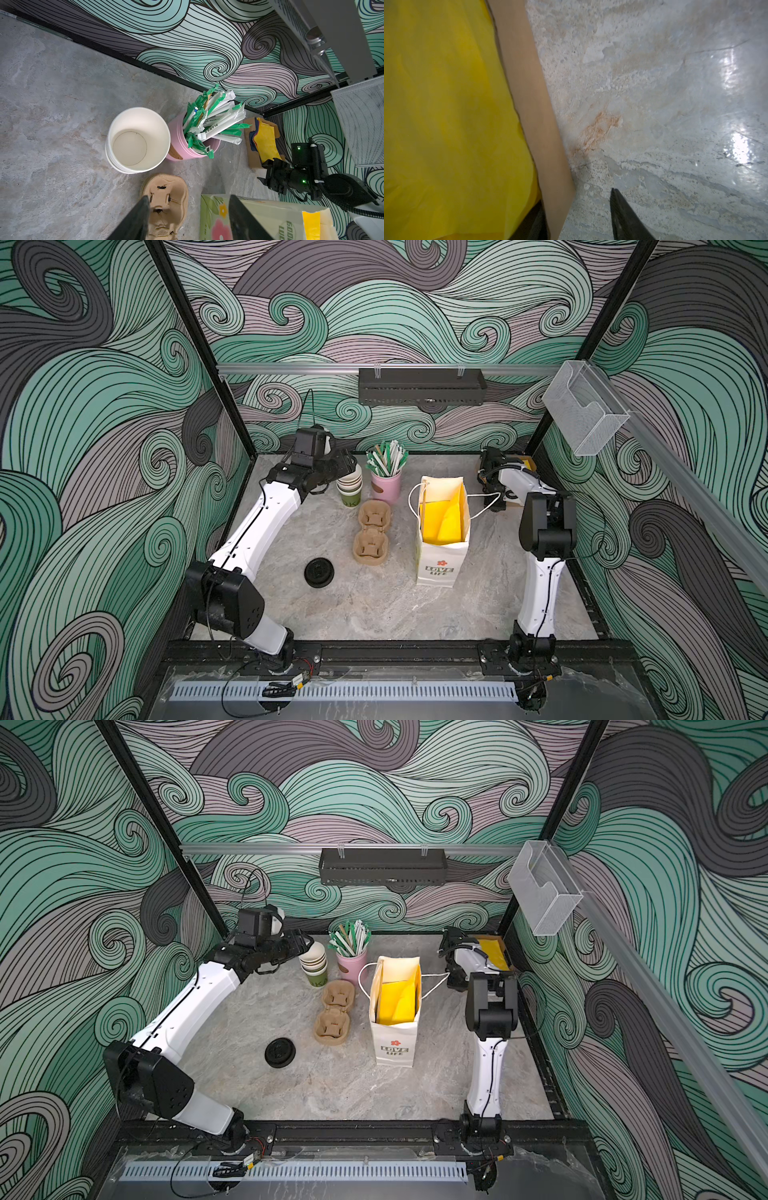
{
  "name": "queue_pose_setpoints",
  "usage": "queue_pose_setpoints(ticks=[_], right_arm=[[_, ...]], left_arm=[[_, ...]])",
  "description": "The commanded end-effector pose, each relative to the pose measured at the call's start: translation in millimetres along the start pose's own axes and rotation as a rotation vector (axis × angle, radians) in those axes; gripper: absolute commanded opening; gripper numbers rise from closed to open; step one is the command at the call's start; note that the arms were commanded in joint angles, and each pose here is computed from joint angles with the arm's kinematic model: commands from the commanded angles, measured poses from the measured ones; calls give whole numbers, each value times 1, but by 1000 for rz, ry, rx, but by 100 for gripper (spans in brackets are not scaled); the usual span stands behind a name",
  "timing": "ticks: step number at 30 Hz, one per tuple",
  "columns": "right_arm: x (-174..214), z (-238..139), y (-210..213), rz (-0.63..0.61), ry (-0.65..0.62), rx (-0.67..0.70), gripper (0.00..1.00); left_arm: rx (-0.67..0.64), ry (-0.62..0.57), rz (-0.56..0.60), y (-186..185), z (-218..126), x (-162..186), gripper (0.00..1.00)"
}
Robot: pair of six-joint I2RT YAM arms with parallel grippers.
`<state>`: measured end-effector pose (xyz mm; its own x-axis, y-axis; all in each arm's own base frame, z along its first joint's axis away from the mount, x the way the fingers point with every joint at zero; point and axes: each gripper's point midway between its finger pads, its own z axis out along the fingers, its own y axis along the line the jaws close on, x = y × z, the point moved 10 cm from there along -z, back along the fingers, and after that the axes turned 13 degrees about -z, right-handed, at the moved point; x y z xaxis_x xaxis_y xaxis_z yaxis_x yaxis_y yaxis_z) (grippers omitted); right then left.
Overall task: Pack the takeout coffee
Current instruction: 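Lower the right gripper onto the yellow napkin stack and pinch the top napkin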
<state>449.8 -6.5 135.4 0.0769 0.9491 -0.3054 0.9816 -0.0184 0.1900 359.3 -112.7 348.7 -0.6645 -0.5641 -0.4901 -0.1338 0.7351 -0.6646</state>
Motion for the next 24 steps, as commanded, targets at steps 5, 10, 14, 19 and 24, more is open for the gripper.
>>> queue_pose_setpoints(ticks=[5,10,14,19,24], right_arm=[[35,-23,-31,62,100,10,46],[49,-37,-51,-6,146,46,46],[58,-53,-69,-38,142,47,47],[39,-61,-65,-79,65,-43,53],[10,-83,-44,-257,-24,-135,61]], left_arm=[[6,-16,-1,1,-6,-4,62],[15,-22,2,1,-10,-2,62],[15,-22,7,2,-13,-1,62],[32,-29,11,0,-18,0,62],[46,-37,26,-2,-21,-2,62]])
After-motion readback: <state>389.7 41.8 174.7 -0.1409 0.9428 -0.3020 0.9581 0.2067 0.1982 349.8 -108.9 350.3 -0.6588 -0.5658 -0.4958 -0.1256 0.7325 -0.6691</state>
